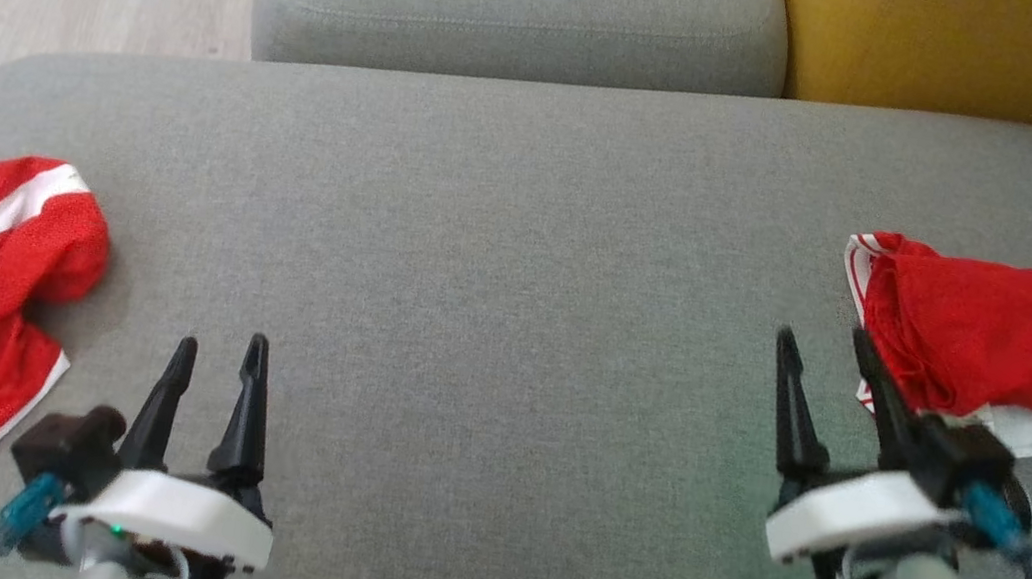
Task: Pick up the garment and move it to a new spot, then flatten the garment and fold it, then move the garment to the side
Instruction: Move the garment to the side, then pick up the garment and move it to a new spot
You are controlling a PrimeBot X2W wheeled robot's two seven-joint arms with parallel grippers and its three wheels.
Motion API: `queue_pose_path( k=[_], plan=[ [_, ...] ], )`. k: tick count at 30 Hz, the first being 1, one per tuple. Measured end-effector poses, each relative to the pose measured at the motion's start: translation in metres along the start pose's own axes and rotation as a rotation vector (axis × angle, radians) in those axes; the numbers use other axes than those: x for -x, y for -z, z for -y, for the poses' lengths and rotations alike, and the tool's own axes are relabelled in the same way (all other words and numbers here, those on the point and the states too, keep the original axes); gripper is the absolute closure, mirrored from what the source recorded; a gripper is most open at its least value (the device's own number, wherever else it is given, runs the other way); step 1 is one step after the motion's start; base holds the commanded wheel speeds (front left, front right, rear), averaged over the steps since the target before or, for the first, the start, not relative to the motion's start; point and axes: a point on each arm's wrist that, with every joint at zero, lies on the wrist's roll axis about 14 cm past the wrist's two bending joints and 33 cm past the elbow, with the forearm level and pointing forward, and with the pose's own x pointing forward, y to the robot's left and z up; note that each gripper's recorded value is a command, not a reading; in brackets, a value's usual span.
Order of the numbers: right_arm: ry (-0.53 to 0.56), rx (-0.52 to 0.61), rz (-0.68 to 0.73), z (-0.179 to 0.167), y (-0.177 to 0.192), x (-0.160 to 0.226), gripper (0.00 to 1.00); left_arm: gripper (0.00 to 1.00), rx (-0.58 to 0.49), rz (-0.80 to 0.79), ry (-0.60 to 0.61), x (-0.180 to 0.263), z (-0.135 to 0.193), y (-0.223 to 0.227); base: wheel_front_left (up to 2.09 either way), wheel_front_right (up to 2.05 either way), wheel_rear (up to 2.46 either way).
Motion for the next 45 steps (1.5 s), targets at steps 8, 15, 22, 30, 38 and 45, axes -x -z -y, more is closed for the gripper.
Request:
queue_pose_path(
  k=[8,15,22,30,38,45],
  plan=[
    [0.037,-0.040,0.010,0.005,0.008,0.020,0.00,0.00,-0.020,-0.002,-0.012,0.009,-0.001,0.001,0.00,0.00,0.00],
    [0.043,-0.037,0.005,0.006,0.011,0.023,0.00,0.00,-0.020,0.005,-0.013,0.008,0.000,-0.001,0.00,0.00,0.00],
    [0.041,-0.029,0.005,0.006,0.011,0.023,0.00,0.00,-0.021,0.002,-0.016,0.008,0.000,0.000,0.00,0.00,0.00],
    [0.018,-0.030,0.002,-0.001,0.012,0.019,0.00,0.00,-0.021,0.008,-0.030,0.012,-0.004,-0.002,0.00,0.00,0.00],
    [-0.124,-0.038,-0.010,-0.048,0.015,0.000,0.00,0.00,-0.037,0.073,-0.154,0.036,-0.040,-0.022,0.00,0.00,0.00],
    [-0.298,-0.056,-0.052,-0.108,0.027,-0.006,0.00,0.00,-0.058,0.160,-0.301,0.075,-0.080,-0.048,0.00,0.00,0.00]
  ],
)
